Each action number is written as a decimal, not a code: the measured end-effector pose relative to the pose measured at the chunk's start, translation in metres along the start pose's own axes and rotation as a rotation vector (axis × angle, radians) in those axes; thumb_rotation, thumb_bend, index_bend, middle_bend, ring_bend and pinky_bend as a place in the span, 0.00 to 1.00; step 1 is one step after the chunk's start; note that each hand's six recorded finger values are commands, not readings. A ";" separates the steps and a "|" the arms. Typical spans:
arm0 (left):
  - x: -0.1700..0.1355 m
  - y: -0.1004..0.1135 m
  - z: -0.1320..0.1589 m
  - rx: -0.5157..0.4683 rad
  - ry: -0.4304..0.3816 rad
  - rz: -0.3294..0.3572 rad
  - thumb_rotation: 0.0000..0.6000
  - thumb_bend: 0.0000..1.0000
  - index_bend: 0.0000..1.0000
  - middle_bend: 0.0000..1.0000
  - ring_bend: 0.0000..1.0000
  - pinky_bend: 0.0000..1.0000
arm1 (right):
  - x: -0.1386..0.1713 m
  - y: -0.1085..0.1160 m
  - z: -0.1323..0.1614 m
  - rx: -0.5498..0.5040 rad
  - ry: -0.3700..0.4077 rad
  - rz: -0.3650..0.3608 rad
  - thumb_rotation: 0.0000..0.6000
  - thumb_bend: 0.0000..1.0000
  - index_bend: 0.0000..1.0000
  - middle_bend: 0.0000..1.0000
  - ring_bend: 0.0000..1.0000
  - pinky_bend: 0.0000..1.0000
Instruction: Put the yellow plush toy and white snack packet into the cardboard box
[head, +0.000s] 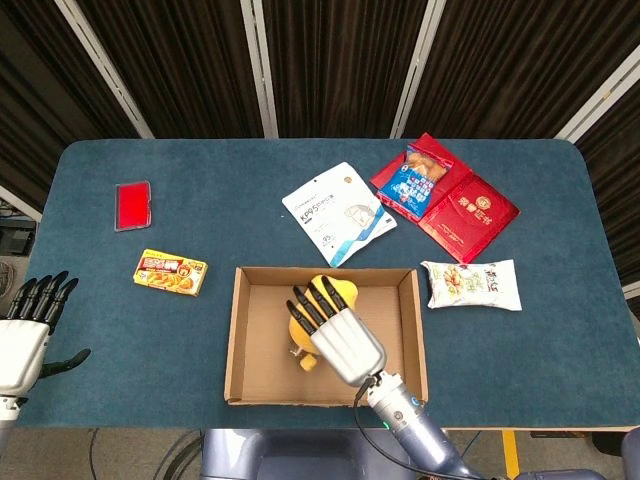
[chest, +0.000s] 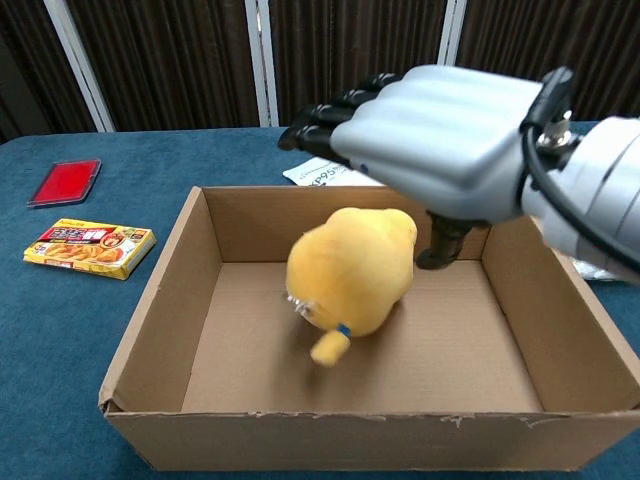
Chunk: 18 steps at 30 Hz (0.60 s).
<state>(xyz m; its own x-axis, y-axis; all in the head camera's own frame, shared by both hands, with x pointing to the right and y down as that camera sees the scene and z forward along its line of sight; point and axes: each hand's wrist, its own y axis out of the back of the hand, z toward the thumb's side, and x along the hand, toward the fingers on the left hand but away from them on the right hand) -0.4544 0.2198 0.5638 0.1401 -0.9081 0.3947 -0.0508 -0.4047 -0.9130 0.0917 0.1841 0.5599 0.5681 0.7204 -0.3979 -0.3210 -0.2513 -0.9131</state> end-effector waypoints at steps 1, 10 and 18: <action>0.000 0.000 0.000 0.001 0.001 -0.002 1.00 0.04 0.00 0.00 0.00 0.00 | 0.000 0.001 -0.009 0.002 -0.021 0.002 1.00 0.00 0.00 0.00 0.00 0.09; 0.001 -0.002 0.000 0.009 0.012 -0.005 1.00 0.04 0.00 0.00 0.00 0.00 | 0.007 0.009 -0.077 0.030 -0.162 0.018 1.00 0.00 0.00 0.00 0.00 0.06; -0.001 0.003 0.003 0.044 0.032 0.040 1.00 0.04 0.00 0.00 0.00 0.00 | 0.014 -0.006 -0.151 0.024 -0.248 0.088 1.00 0.00 0.00 0.00 0.00 0.04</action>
<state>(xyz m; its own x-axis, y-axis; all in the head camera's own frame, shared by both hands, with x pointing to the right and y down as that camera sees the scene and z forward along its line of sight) -0.4519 0.2195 0.5605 0.1076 -0.9268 0.3598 -0.0119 -0.3630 -0.9317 0.2155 0.0979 0.5465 0.3352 0.8337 -0.4388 -0.3799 -0.3066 -0.8727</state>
